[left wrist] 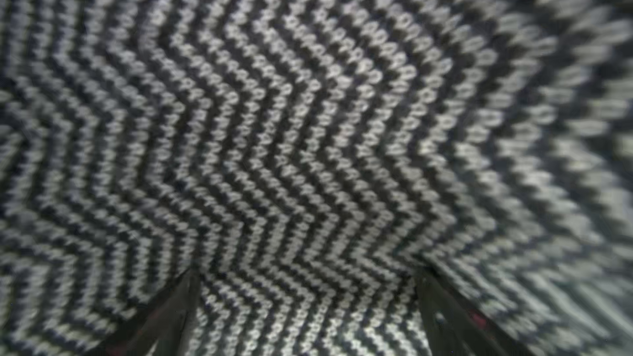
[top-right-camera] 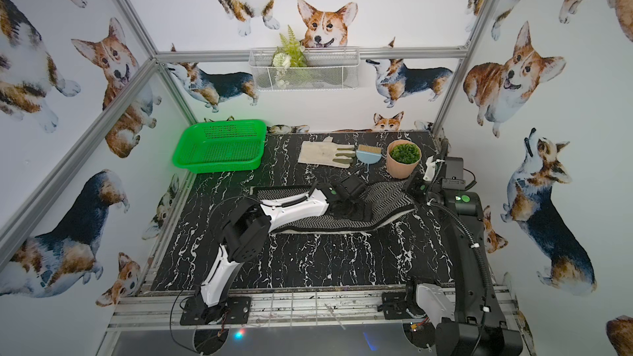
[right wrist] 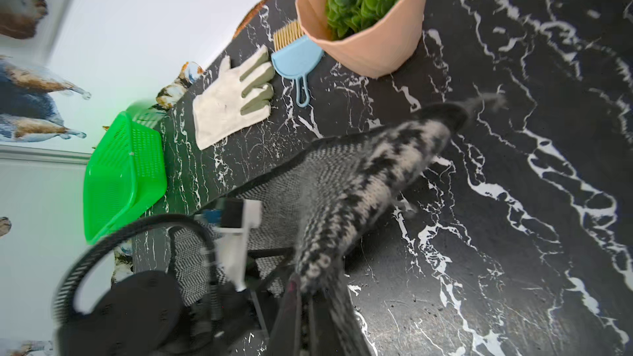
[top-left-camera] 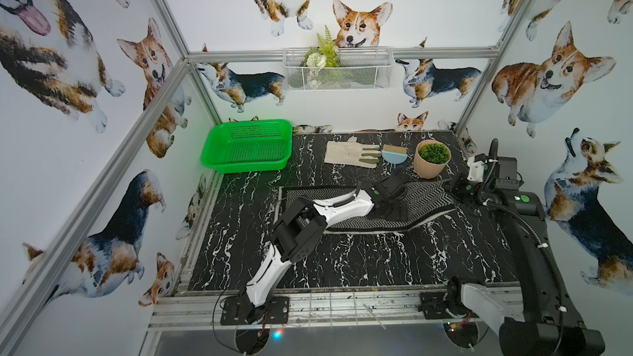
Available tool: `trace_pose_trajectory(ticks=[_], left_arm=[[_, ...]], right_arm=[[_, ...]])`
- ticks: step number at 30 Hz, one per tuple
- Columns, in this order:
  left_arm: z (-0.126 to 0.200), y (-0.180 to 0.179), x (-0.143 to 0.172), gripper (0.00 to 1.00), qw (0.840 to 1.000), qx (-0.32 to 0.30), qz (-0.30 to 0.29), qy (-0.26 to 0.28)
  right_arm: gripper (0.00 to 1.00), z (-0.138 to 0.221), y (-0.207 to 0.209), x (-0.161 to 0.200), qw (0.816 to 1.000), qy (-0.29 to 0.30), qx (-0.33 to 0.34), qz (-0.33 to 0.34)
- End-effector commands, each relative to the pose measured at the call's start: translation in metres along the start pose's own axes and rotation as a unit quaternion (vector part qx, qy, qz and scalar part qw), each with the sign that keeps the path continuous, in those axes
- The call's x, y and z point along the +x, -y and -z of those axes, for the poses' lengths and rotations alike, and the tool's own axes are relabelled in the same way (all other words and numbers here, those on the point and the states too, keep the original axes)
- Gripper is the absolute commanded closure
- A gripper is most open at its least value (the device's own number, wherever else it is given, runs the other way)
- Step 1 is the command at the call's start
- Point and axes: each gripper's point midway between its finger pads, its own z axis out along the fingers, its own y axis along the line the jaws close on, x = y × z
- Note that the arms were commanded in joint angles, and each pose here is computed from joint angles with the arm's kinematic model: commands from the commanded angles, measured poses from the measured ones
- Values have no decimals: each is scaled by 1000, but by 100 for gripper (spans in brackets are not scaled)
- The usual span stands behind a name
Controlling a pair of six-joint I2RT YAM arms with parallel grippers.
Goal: Roll up the scarf and place it into the basket
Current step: Fold the scarf at the center of the board.
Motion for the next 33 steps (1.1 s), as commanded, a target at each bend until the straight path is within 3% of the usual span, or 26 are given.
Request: trace_pose_trajectory(ticks=[1, 6, 12, 17, 21, 27, 33], left_arm=[[-22, 49, 8, 0, 999, 33, 1, -15], [-28, 77, 3, 0, 998, 62, 6, -5], [30, 52, -27, 0, 997, 62, 2, 43], [91, -2, -43, 0, 996, 47, 27, 76], [128, -59, -34, 0, 995, 9, 52, 86], [158, -123, 7, 0, 992, -32, 86, 85], [162, -178, 42, 0, 988, -45, 126, 84]], right_arm=[[100, 17, -5, -8, 1000, 15, 8, 18], [100, 17, -22, -14, 999, 12, -27, 14], [100, 29, -45, -17, 997, 25, -67, 14], [100, 31, -79, -11, 995, 19, -90, 42], [100, 20, -110, 1, 992, 9, -104, 64], [100, -13, -143, 21, 990, -15, -100, 98], [100, -35, -168, 40, 987, -35, -99, 120]])
